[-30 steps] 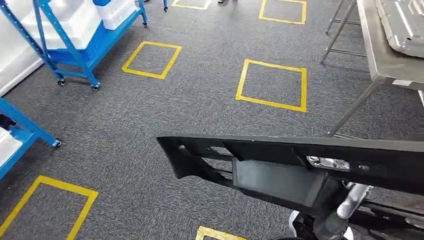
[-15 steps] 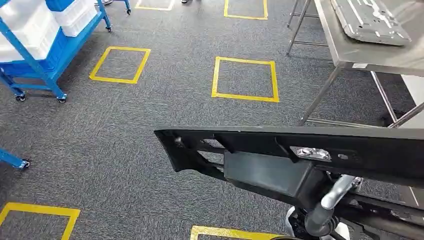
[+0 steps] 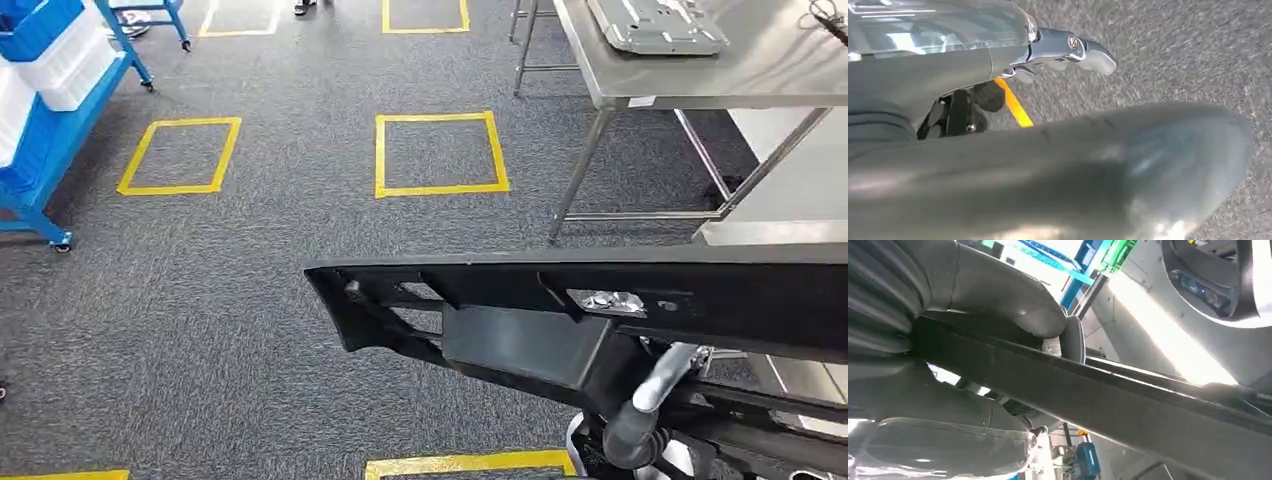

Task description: Take the parts from the cabinet and place them on the table.

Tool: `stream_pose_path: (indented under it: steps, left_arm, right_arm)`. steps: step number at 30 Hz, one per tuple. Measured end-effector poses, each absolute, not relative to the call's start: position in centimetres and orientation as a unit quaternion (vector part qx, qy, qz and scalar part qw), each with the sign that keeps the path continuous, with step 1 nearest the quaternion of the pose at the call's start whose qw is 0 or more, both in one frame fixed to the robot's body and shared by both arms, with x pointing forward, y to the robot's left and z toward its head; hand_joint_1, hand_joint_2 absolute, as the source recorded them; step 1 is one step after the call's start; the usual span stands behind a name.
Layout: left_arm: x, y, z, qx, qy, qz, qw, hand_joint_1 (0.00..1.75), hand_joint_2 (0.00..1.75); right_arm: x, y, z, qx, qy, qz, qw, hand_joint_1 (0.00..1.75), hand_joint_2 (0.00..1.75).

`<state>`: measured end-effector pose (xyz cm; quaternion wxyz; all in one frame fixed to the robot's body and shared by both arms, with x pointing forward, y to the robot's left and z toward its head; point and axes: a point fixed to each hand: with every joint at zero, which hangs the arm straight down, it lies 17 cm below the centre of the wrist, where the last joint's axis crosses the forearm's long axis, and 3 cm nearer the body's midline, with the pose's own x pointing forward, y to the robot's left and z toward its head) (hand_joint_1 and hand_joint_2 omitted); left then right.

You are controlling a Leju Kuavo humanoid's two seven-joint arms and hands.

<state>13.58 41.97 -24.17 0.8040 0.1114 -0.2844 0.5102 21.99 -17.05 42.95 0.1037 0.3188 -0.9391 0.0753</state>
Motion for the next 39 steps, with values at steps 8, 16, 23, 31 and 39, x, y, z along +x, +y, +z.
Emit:
stream_pose_path:
  steps: [8,16,23,31,39]
  left_arm:
    - [14.0,40.9,-24.3,0.105,-0.282,0.519,0.800,0.00,0.00]
    - [13.6,40.6,-24.4,0.105,-0.278,0.523,0.799,0.00,0.00]
    - [13.9,40.2,-24.3,0.107,-0.285,0.526,0.794,0.00,0.00]
    - [12.6,39.7,-24.7,0.109,-0.275,0.529,0.796,0.00,0.00]
    - [12.7,39.3,-24.7,0.106,-0.273,0.534,0.793,0.00,0.00]
  right_arm:
    - [23.6,-17.2,42.3,0.328,-0.935,0.072,0.117,1.75,1.75]
    - [24.7,-17.0,41.6,0.329,-0.932,0.075,0.130,1.75,1.75]
    - [26.4,-17.5,40.9,0.318,-0.934,0.060,0.151,1.75,1.75]
    - [27.7,-17.5,38.9,0.315,-0.929,0.056,0.185,1.75,1.75]
    - [27.9,-17.4,38.2,0.313,-0.927,0.060,0.196,1.75,1.75]
